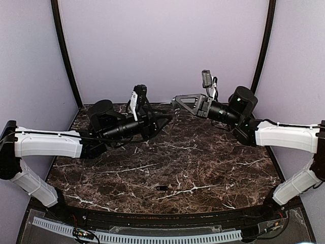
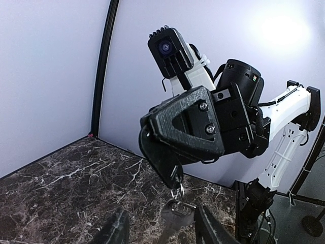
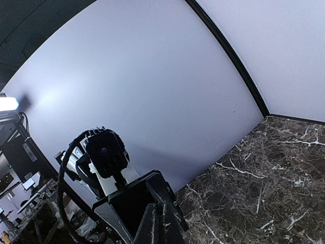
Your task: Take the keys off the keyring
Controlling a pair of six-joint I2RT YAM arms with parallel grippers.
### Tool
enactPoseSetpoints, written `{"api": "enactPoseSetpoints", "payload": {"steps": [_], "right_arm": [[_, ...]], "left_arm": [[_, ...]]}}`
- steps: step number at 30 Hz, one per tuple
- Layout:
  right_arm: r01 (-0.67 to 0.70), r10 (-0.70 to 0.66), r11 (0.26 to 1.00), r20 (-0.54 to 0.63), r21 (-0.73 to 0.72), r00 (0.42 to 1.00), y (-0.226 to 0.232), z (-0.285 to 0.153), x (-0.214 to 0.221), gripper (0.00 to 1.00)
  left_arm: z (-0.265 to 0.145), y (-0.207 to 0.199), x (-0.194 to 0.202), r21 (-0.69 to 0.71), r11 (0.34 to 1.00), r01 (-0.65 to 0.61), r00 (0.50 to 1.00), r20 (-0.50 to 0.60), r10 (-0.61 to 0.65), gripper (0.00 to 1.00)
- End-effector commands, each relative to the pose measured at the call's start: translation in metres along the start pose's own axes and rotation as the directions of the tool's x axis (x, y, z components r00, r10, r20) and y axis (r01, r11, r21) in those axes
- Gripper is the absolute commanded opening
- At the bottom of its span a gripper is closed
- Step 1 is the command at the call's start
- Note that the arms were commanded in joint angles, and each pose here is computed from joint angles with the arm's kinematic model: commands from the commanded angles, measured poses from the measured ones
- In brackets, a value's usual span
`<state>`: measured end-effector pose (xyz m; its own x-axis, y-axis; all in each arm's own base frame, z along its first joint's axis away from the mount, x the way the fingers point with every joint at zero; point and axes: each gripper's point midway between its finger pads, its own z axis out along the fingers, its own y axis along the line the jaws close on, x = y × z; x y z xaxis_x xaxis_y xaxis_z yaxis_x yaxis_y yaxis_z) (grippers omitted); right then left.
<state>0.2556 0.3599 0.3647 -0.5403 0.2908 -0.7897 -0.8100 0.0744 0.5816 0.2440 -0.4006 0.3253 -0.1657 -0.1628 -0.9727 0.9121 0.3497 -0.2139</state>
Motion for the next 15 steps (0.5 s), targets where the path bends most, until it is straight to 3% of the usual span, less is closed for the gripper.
{"api": "enactPoseSetpoints", "payload": {"steps": [1,10,15], "right_arm": [[0.061,-0.061,0.998,0.05,-0.014,0.997,0.017,0.003,-0.015,0.0],[0.084,-0.088,0.994,0.047,0.065,0.995,0.013,0.005,-0.013,0.0],[0.087,-0.09,0.994,0.045,0.067,0.995,0.014,0.006,-0.013,0.0]], "left_arm": [[0.003,-0.011,-0.012,0.038,0.999,-0.011,0.999,0.035,0.01,0.44],[0.016,-0.011,-0.006,0.021,0.999,-0.033,0.999,0.005,0.033,0.43],[0.019,-0.002,-0.002,-0.033,0.999,-0.039,0.999,-0.01,0.039,0.35]]}}
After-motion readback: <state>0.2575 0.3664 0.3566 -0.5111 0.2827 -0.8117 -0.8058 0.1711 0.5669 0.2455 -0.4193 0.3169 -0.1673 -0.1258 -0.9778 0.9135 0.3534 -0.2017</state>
